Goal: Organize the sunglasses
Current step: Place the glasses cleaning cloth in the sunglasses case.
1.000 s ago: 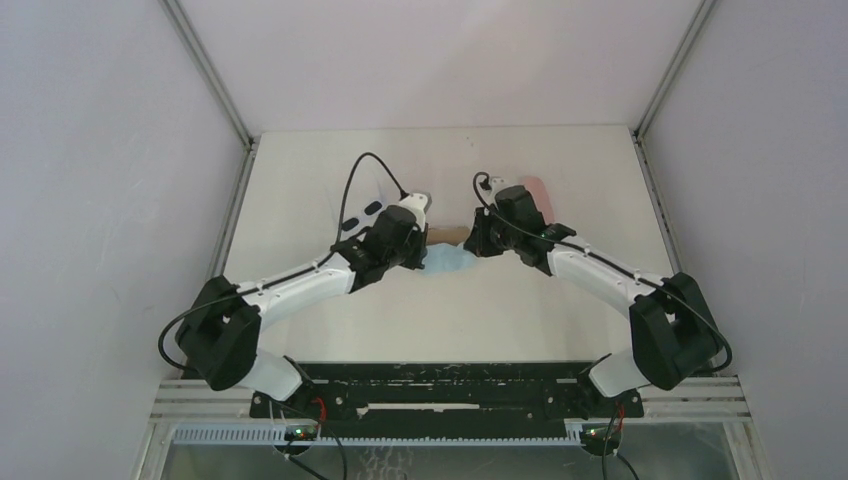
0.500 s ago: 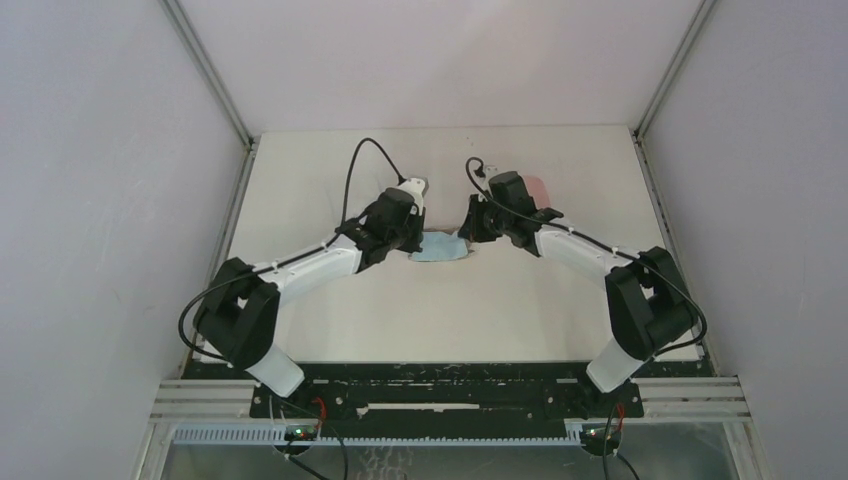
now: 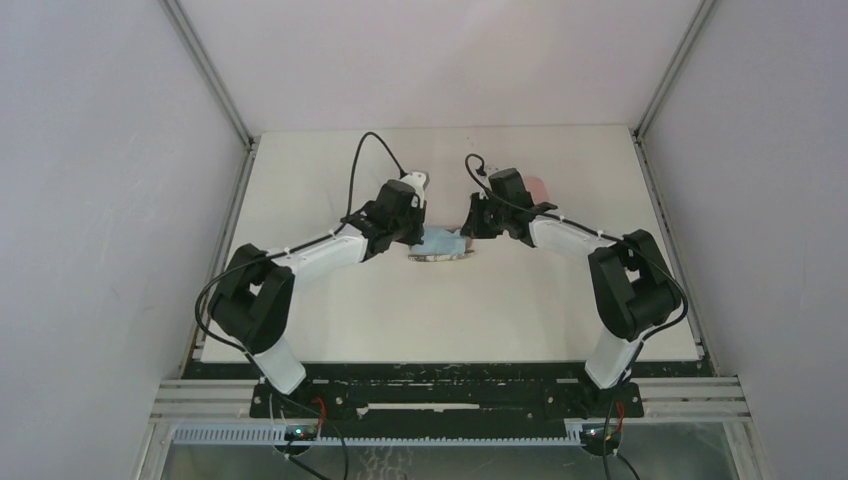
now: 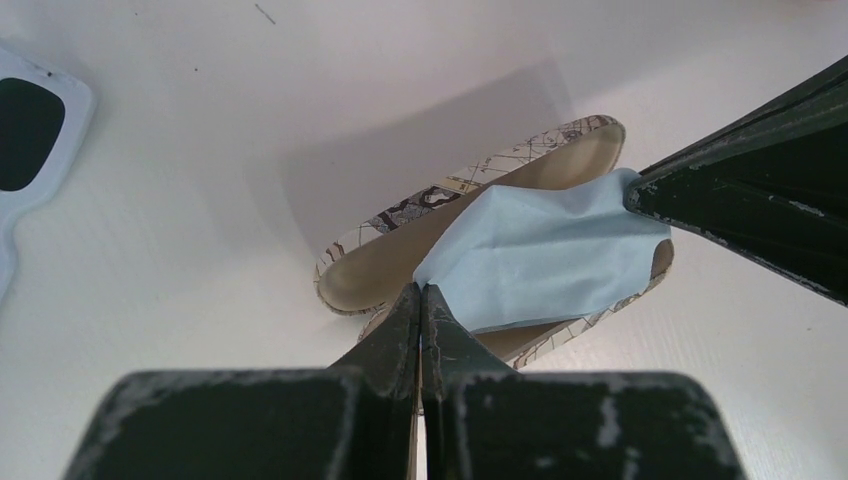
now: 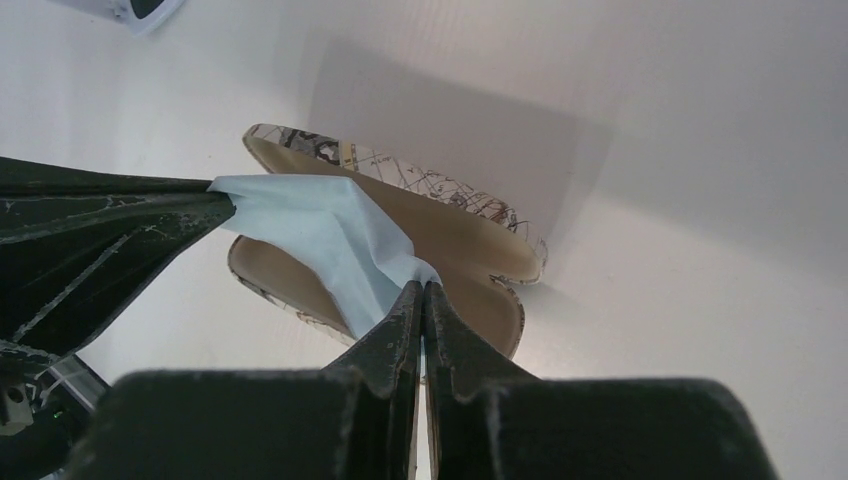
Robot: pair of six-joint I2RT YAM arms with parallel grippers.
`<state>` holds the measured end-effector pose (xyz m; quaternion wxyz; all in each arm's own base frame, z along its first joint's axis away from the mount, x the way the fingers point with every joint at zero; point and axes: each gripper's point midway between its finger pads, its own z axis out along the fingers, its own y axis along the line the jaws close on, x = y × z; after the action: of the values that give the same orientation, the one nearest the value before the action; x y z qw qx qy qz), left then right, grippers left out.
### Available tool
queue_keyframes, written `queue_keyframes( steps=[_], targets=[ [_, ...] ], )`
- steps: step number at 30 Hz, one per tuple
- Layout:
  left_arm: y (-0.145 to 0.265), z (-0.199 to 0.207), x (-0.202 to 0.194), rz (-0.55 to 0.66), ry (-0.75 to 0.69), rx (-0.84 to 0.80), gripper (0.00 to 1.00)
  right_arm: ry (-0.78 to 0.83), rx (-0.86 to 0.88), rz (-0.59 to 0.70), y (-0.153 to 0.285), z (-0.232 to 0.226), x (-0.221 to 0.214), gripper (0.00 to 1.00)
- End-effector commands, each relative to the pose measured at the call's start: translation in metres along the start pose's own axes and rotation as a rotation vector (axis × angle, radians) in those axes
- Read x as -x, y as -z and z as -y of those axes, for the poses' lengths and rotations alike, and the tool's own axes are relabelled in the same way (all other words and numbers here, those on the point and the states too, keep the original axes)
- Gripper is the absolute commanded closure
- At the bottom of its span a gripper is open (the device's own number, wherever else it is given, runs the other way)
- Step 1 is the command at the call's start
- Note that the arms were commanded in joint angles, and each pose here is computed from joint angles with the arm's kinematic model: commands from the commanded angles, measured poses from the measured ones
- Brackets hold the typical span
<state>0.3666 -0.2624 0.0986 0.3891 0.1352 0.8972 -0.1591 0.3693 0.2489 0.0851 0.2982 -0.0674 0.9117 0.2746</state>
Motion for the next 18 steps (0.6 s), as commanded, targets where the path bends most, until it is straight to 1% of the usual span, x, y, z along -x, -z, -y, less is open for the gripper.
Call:
queue_keyframes(
  steps=[1, 18],
  targets=[
    [-0.001, 0.010, 0.031, 0.073, -0.016, -0.046, 1.00, 0.023, 0.041, 0.076, -0.002, -0.010, 0.031, 1.00],
    [-0.011, -0.003, 0.023, 0.059, 0.001, -0.034, 1.00, 0.017, 0.024, 0.070, -0.015, 0.003, 0.034, 1.00]
  ],
)
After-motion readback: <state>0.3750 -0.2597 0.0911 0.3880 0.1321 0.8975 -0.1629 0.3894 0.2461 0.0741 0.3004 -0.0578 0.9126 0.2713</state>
